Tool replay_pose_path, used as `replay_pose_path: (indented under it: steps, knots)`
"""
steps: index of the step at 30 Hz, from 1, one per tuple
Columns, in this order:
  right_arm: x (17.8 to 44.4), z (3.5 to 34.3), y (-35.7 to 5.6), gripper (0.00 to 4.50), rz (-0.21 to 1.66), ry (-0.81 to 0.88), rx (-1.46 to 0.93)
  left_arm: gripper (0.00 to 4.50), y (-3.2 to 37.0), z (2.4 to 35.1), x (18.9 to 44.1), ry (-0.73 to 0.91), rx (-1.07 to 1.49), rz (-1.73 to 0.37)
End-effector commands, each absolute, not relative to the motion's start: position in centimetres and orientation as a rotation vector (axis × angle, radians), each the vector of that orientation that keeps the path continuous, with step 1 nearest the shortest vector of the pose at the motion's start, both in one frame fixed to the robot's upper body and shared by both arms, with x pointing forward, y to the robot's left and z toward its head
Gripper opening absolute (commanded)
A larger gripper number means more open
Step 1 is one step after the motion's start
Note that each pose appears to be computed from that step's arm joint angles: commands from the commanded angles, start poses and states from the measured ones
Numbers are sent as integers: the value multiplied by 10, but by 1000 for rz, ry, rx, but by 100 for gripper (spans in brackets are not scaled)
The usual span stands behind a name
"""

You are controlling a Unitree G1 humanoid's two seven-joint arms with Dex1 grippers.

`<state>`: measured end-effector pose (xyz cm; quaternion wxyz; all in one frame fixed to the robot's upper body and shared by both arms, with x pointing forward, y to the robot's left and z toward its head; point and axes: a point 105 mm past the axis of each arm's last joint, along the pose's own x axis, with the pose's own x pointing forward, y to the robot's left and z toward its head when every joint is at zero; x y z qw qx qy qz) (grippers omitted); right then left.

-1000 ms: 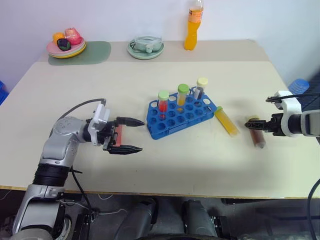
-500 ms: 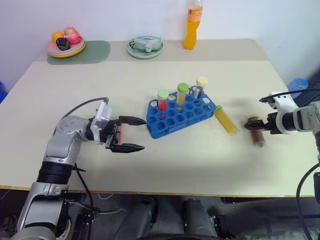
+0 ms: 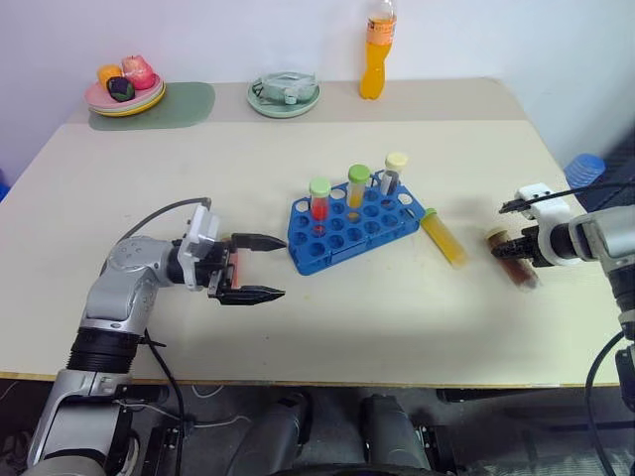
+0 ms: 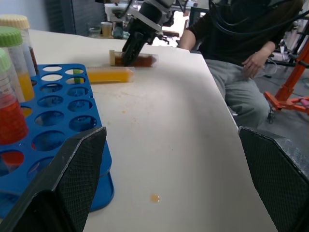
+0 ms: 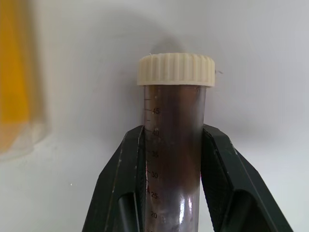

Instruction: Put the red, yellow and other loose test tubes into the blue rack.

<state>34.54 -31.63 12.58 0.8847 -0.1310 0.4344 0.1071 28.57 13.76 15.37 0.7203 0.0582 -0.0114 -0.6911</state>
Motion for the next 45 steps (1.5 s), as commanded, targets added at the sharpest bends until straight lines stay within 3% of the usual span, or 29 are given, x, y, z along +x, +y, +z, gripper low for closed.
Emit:
replay_pose_path:
  steps: [1,4,9,13,19,25,30,45]
  knots:
    - [341,125,-313,126,264,881,-326,450,145,166,284,-74,141,-1491]
    - [338,133,-309,126,320,792,-387,450,149,166,283,-72,139,-1462]
    - [339,160,-288,126,465,467,-345,450,153,171,288,-105,124,-1394]
    - [330,183,-272,126,555,308,-339,450,158,178,293,-139,102,-1334]
    - [317,224,-205,126,846,-11,-189,450,163,181,299,-157,80,-1286]
    - [335,232,-163,126,831,-232,-107,450,166,185,306,-189,50,-1238]
    - [358,209,-138,126,721,-345,-69,450,171,188,307,-205,53,-1206]
    - [382,193,-147,126,540,-457,16,450,172,197,308,-236,57,-1155]
